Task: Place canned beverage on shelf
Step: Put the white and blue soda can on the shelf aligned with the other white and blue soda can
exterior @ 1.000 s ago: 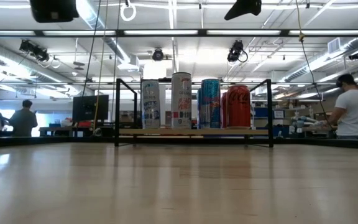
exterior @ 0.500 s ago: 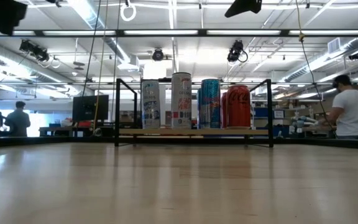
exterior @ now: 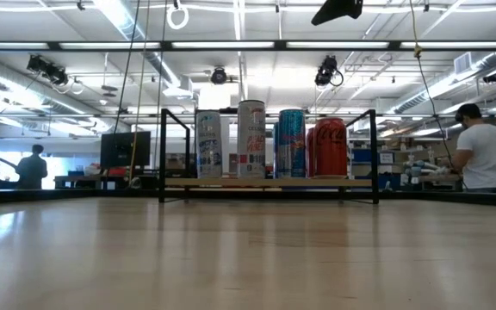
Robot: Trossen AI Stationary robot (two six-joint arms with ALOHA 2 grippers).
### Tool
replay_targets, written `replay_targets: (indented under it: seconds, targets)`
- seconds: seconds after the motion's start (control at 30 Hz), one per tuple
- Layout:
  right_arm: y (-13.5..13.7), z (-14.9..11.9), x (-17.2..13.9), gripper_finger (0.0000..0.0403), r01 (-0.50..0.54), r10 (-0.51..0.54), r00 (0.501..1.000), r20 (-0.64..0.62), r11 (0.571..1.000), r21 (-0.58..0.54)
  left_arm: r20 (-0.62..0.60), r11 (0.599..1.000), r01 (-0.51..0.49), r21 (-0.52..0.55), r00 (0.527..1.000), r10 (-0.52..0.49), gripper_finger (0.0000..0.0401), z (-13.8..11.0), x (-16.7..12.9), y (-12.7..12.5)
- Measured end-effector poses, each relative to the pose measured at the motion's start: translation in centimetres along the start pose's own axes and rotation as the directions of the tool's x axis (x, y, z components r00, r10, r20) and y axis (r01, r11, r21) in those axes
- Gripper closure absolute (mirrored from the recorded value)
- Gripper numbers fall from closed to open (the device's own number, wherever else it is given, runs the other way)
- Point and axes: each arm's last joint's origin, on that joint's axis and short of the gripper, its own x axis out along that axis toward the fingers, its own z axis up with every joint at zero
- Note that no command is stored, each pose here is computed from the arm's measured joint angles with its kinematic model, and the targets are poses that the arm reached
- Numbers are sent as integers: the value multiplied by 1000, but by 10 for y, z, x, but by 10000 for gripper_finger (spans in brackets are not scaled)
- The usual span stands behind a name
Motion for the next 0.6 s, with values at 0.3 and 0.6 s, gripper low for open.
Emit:
replay_targets:
  seconds: [0.3, 0.6]
  targets:
    - [0, 0, 0, 57, 0, 0, 1000, 0, 1000, -4, -26, 999, -13, -31, 1000, 12, 87, -17, 4, 0]
    - [0, 0, 0, 57, 0, 0, 1000, 0, 1000, -4, -52, 998, -48, -29, 998, 47, 87, -27, 13, 0]
